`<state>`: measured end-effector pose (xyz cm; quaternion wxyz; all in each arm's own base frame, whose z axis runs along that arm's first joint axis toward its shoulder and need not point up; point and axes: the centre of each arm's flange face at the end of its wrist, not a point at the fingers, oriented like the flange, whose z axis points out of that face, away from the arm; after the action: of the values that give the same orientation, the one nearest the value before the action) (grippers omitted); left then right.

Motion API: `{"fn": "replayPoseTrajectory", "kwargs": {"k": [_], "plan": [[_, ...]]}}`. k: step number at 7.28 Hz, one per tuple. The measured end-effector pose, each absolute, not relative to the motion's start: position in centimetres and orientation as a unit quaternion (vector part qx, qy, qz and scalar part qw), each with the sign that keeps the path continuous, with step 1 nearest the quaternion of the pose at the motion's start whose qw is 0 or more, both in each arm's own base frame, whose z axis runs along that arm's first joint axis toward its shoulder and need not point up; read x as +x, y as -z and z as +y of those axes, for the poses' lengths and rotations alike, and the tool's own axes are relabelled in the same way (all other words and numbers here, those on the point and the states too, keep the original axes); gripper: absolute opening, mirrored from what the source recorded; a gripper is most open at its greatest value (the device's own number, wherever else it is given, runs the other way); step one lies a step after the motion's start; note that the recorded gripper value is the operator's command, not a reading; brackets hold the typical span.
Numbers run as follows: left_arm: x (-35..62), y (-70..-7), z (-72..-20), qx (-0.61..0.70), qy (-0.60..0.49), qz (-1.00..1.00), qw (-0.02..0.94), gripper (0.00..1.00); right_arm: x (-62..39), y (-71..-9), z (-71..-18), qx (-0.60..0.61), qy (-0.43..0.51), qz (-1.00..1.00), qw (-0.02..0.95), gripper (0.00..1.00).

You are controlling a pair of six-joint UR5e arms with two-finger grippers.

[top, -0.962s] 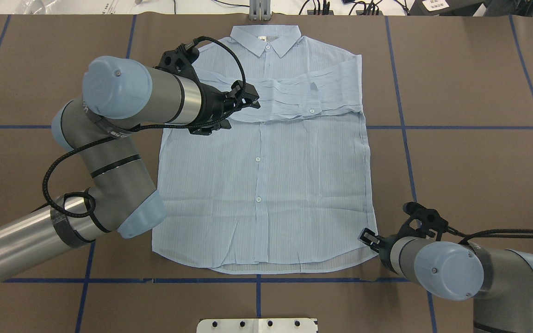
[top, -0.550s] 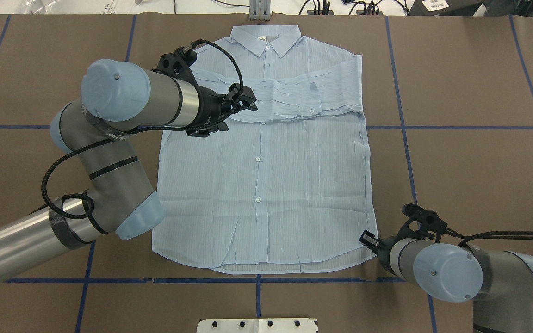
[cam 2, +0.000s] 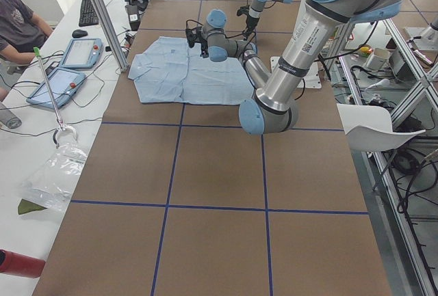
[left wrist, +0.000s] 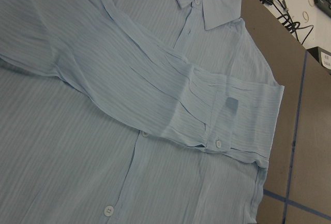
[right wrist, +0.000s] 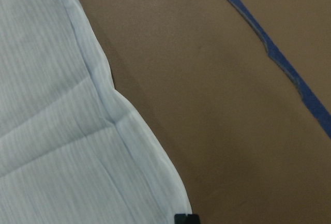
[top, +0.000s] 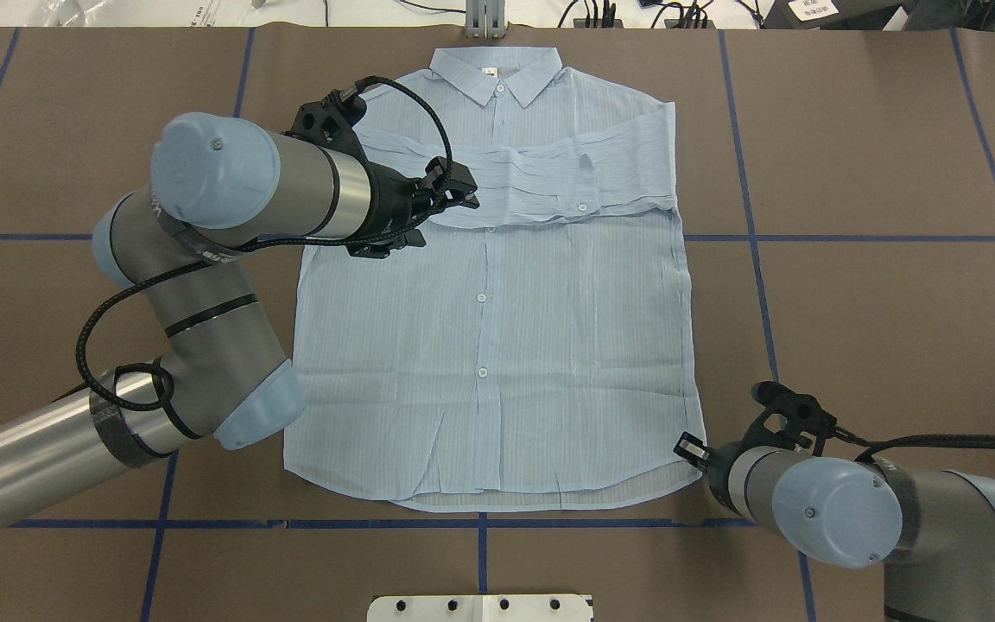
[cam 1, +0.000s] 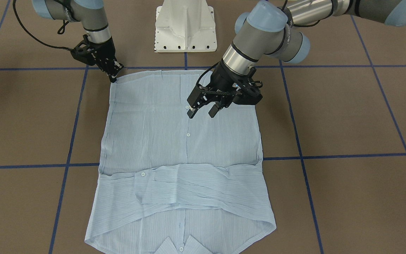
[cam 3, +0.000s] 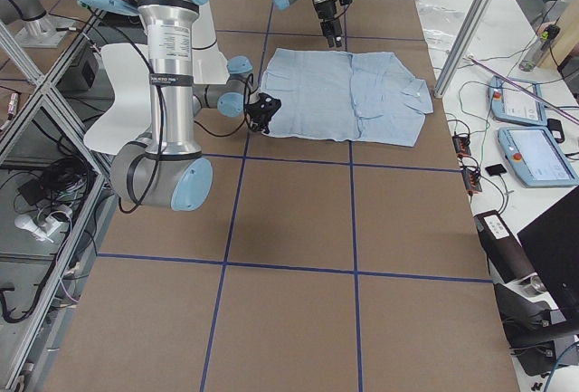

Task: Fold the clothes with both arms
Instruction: 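Release the sleeve with the left gripper and move both grippers to the hem corners, then grasp both hem corners nearest the robot with the left and right grippers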

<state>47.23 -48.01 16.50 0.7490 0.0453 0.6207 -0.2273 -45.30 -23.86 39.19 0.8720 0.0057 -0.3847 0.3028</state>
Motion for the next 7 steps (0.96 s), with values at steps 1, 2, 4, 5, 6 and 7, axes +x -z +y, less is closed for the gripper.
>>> {"fn": "replayPoseTrajectory", "kwargs": {"k": [1,2,4,5,6,7], "plan": [[47.3,-17.1,-47.2,0.041,0.229,0.618,0.751,0.87,-45.1,-39.0,-23.9,0.005,-0.303,-0.387,0.871,0.0],[47.3,-19.1,-44.8,0.034,0.232,0.608,0.758,0.87,-44.4,-38.7,-23.7,0.003,-0.302,-0.389,0.87,0.0],[48.2,-23.8,-36.4,0.028,0.239,0.553,0.798,0.86,-42.5,-39.1,-23.2,0.001,-0.301,-0.385,0.872,0.0],[48.9,-26.3,-32.6,0.023,0.241,0.519,0.82,0.85,-42.1,-39.1,-23.1,0.0,-0.301,-0.385,0.873,0.0],[49.5,-29.2,-29.6,0.019,0.243,0.49,0.837,0.85,-41.8,-39.0,-23.0,-0.001,-0.3,-0.385,0.872,0.0],[49.8,-31.7,-27.7,0.02,0.243,0.467,0.85,0.83,-41.5,-39.1,-23.0,-0.001,-0.3,-0.385,0.873,0.0]]}}
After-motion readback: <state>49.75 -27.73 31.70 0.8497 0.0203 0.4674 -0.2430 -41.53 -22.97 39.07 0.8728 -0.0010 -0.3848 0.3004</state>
